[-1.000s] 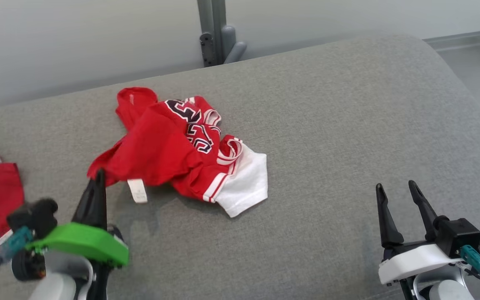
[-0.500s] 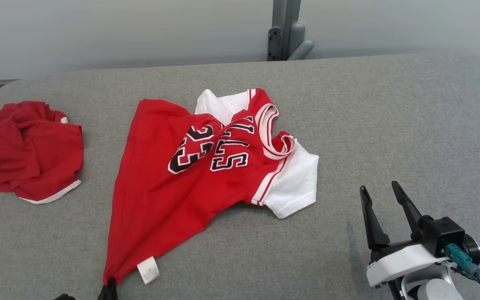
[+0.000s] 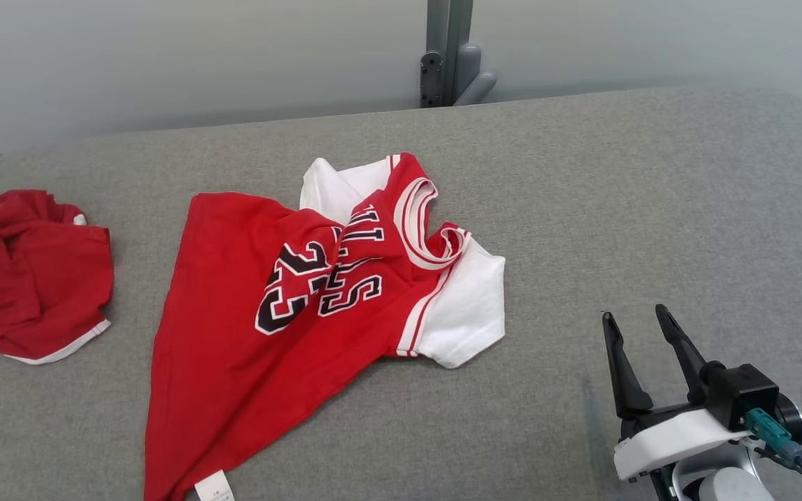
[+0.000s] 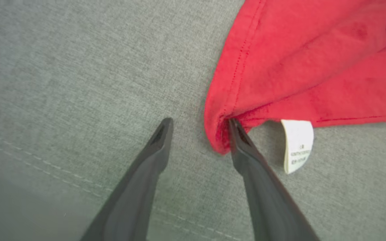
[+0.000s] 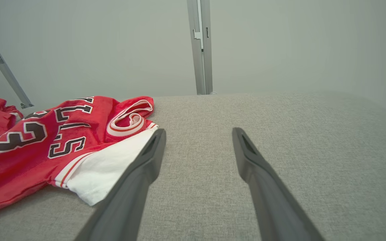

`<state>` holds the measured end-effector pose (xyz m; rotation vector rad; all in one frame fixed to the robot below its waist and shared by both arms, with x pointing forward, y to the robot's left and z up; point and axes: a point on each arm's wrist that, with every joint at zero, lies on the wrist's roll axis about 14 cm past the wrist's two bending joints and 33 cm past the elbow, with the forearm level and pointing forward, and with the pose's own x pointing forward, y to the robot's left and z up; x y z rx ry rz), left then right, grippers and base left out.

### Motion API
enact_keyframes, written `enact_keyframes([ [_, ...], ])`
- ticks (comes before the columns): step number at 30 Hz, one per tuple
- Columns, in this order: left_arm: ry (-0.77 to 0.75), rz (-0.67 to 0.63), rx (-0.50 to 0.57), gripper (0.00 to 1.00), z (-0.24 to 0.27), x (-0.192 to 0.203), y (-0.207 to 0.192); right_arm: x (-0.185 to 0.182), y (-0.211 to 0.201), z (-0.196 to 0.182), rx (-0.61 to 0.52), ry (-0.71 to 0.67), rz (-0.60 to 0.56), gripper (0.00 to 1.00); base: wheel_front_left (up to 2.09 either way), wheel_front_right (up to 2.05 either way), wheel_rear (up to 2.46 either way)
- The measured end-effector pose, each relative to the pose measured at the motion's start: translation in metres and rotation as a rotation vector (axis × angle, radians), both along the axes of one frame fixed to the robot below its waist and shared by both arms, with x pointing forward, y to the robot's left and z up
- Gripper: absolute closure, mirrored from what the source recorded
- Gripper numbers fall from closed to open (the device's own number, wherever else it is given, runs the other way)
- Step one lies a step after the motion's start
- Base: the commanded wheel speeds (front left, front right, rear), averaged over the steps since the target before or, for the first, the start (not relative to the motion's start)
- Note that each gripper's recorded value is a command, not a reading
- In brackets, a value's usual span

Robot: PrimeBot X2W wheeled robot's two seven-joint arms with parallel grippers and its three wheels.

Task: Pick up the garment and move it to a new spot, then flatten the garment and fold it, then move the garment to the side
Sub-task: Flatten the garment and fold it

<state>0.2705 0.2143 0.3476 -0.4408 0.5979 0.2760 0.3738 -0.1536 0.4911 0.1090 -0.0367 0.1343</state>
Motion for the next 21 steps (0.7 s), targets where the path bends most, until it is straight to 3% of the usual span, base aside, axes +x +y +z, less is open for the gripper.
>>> enact_keyframes([
  [6,-0.003,-0.125,0.135,0.00,0.030,0.007,0.008,-0.011,-0.027,0.003,-0.001,-0.007,-0.082,0.00,0.00,0.00,0.00],
  [11,-0.179,-0.189,0.274,0.00,0.103,0.041,0.009,-0.024,-0.043,0.002,0.008,-0.001,-0.136,0.00,0.00,0.00,0.00],
  [14,-0.273,-0.305,0.262,0.00,0.136,0.054,-0.023,-0.029,-0.048,0.003,0.022,-0.005,-0.153,0.00,0.00,0.00,0.00],
  [21,-0.456,-0.677,0.126,0.00,0.173,0.086,-0.148,-0.038,-0.058,0.008,0.050,-0.017,-0.195,0.00,0.00,0.00,0.00],
])
